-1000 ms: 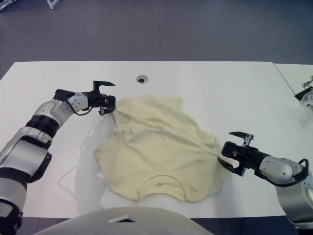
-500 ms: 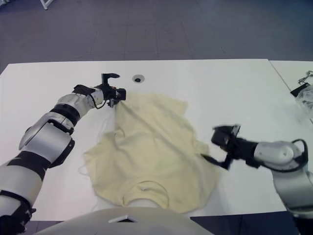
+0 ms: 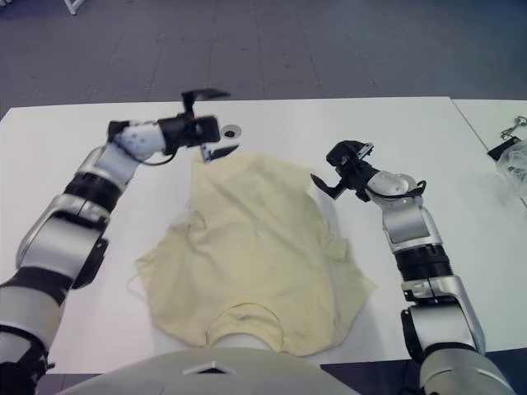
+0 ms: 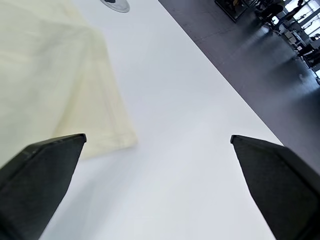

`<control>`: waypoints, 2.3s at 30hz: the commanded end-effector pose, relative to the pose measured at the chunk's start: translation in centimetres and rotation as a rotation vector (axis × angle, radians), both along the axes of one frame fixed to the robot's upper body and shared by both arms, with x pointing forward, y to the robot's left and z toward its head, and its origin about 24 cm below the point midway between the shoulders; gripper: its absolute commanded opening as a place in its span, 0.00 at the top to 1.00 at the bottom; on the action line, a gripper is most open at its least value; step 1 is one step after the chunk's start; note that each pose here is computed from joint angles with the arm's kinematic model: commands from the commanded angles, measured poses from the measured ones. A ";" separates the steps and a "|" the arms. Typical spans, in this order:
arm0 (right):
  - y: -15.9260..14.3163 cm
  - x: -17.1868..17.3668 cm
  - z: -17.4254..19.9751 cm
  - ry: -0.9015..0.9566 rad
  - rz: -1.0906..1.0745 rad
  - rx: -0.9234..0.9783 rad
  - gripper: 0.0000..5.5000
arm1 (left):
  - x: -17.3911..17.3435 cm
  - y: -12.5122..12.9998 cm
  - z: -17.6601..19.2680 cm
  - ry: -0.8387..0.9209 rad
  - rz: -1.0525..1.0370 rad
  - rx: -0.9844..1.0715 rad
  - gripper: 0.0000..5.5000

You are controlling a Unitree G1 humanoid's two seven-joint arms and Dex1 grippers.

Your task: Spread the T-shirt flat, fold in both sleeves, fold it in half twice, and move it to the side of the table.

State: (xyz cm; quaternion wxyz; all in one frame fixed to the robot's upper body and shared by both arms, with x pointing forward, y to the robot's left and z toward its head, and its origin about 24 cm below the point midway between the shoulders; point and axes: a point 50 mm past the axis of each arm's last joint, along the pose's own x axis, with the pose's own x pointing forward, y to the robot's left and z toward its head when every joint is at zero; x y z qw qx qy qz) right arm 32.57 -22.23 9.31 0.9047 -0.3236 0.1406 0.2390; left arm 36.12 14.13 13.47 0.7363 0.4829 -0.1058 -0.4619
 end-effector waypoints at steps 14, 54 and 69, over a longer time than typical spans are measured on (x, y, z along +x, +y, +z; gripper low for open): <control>0.2 -0.3 -3.0 -0.054 -0.074 0.015 0.02 | -16.2 6.5 -3.0 0.532 -0.152 0.210 0.02; -1.2 -4.9 2.4 -0.413 -0.140 0.191 0.02 | -14.3 5.1 -2.6 0.253 -0.296 0.028 0.02; 1.5 -21.2 1.3 0.192 0.348 -0.037 0.02 | -14.8 6.7 -3.9 0.281 -0.129 0.152 0.02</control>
